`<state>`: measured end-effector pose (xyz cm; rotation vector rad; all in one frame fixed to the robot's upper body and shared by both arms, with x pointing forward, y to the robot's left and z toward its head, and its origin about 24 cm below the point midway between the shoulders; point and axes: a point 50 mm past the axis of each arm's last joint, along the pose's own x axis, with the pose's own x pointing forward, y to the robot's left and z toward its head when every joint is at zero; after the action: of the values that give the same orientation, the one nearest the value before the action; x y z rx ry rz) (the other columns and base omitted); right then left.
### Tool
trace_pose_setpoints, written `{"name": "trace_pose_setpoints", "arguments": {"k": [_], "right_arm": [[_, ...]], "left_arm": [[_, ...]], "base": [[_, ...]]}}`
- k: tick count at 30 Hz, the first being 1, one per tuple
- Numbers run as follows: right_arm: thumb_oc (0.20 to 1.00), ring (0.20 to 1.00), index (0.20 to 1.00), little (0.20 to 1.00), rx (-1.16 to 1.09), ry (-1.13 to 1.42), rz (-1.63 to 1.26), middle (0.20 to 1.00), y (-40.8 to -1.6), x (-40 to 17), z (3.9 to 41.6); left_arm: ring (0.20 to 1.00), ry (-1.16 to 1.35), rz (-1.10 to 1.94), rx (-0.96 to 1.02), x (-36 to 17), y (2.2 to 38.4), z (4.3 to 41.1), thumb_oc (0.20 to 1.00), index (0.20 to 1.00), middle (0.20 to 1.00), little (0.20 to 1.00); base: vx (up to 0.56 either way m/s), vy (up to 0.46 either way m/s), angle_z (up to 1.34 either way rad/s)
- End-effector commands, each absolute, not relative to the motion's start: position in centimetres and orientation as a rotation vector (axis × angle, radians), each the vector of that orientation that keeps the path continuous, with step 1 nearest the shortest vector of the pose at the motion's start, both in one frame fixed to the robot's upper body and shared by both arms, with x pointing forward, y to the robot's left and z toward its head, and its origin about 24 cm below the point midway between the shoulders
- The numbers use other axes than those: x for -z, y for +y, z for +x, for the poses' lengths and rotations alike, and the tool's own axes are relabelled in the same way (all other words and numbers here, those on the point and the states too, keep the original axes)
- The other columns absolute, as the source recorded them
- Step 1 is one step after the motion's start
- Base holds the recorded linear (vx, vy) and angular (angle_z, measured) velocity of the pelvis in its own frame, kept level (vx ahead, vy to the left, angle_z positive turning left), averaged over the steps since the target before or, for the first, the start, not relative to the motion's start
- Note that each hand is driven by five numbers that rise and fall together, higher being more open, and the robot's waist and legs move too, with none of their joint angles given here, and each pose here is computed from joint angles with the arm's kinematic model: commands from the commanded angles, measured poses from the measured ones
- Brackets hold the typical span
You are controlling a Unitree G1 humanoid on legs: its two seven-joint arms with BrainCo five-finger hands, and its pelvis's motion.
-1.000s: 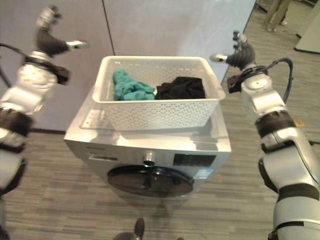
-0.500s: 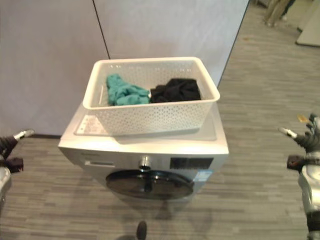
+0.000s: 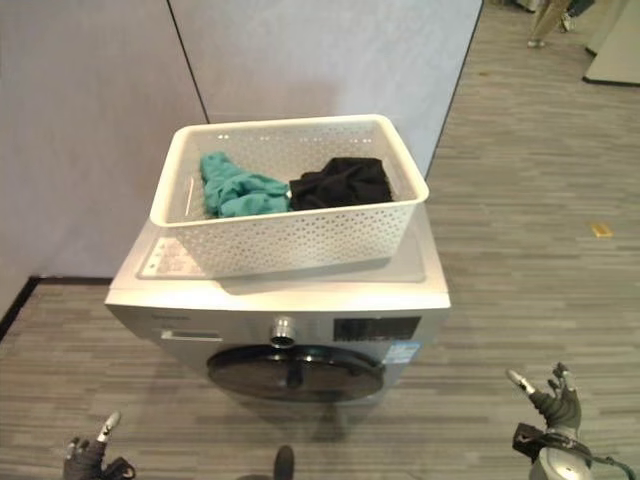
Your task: Grab the laundry basket,head to the washer,open it,put in the laundry and shut it.
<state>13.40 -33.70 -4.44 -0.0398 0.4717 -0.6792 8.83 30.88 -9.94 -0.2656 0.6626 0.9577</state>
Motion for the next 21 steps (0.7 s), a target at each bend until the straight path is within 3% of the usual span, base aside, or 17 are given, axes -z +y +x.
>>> {"name": "trace_pose_setpoints", "arguments": {"k": [1,3,6,11,21], "right_arm": [[1.0,1.0,1.0,1.0,0.625,0.57,0.015,1.0,-32.7,7.1,13.4],[1.0,1.0,1.0,1.0,0.613,0.759,0.033,1.0,-31.6,10.3,11.3],[1.0,1.0,1.0,1.0,0.574,0.997,0.043,1.0,-29.5,13.6,8.7],[1.0,1.0,1.0,1.0,0.456,1.229,-0.022,1.0,-26.0,16.0,6.0],[1.0,1.0,1.0,1.0,0.219,1.187,-0.192,1.0,-23.4,16.0,8.7]], "left_arm": [[1.0,0.623,-0.292,-0.996,10.1,31.4,10.7,1.0,1.0,1.0,1.0],[1.0,0.73,-0.256,-0.967,11.6,30.3,10.2,1.0,1.0,1.0,1.0],[1.0,0.871,-0.056,-0.772,12.9,28.5,10.8,1.0,1.0,1.0,1.0],[1.0,1.046,0.134,-0.49,15.0,25.2,9.9,1.0,1.0,1.0,1.0],[1.0,1.091,0.165,-0.295,15.7,22.8,10.0,1.0,1.0,1.0,1.0]], "base": [[-0.04,-0.041,-0.01],[-0.03,-0.044,0.02],[-0.03,-0.043,0.0],[0.0,-0.026,0.04],[0.0,0.002,0.01]]}}
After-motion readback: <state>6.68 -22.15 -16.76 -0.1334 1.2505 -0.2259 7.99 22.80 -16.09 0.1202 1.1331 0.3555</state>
